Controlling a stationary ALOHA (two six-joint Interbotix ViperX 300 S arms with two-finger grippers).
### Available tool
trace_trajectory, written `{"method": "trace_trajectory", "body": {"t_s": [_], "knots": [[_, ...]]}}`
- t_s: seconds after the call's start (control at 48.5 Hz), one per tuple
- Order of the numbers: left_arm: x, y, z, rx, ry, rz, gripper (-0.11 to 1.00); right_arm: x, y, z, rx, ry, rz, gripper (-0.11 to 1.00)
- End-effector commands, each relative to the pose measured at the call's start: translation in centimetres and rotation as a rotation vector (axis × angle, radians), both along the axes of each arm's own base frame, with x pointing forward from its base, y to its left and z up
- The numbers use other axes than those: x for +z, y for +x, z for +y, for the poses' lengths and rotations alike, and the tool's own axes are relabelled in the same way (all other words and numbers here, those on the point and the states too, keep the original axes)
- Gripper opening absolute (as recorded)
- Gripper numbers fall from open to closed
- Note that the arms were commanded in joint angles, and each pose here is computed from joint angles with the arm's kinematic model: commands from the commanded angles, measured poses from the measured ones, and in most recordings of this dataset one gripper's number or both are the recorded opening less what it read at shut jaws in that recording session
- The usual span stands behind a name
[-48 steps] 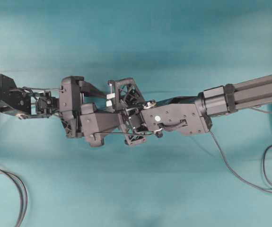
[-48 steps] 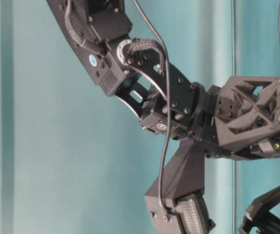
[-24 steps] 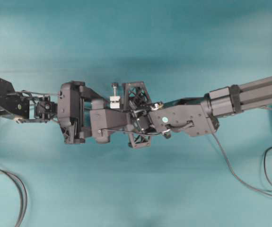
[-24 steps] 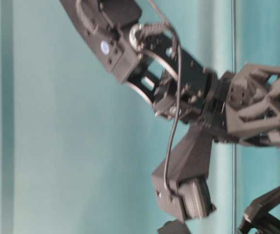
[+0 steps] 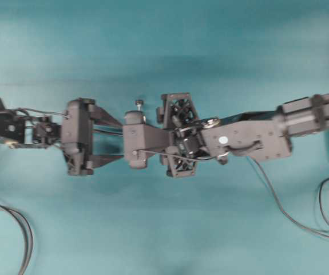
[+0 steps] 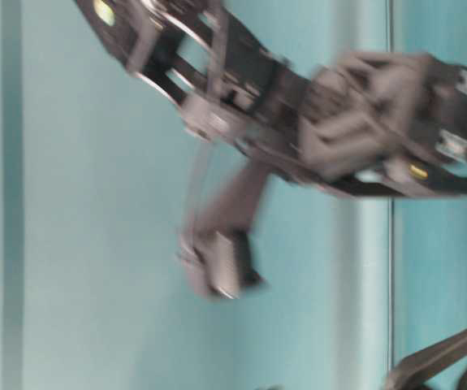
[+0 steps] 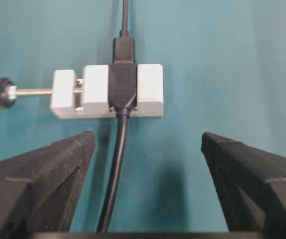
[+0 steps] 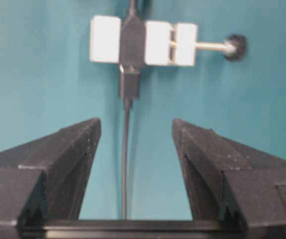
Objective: Insert the USB cable into the female connector supported by the left arm.
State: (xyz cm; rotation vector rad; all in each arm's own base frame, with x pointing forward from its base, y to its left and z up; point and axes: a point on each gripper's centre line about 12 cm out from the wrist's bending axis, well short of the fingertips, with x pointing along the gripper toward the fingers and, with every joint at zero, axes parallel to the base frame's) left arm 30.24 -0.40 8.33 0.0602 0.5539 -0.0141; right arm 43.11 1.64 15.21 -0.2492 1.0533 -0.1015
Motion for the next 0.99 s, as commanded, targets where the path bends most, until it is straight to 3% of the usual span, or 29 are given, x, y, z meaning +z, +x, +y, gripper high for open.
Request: {"method": "trace_trajectory", "body": {"t_s": [0.0, 0.268, 0.557, 0.764, 0.97], "knots": [[2.3, -0.5, -0.1, 0.006, -0.012, -0.067, 0.93, 3.3, -0.4, 0.1, 0.002, 0.022, -0.097, 0.65], [4.0, -2.0, 0.0, 0.012, -0.02, -0.061, 0.93, 4.7, -3.1, 0.2, -0.059, 0.147, -0.227, 0.65], [6.1, -3.8, 0.3, 0.027, -0.029, -0.083, 0.93, 6.8, -9.7, -0.7, -0.159, 0.237, -0.306, 0.65], [7.7, -6.1, 1.3, 0.071, -0.036, -0.143, 0.93, 7.5, -13.7, -1.8, -0.166, 0.3, -0.428, 0.65], [9.5, -9.1, 1.3, 0.07, -0.038, -0.232, 0.93, 7.0, -18.0, -2.2, -0.092, 0.392, -0.642, 0.65]]}}
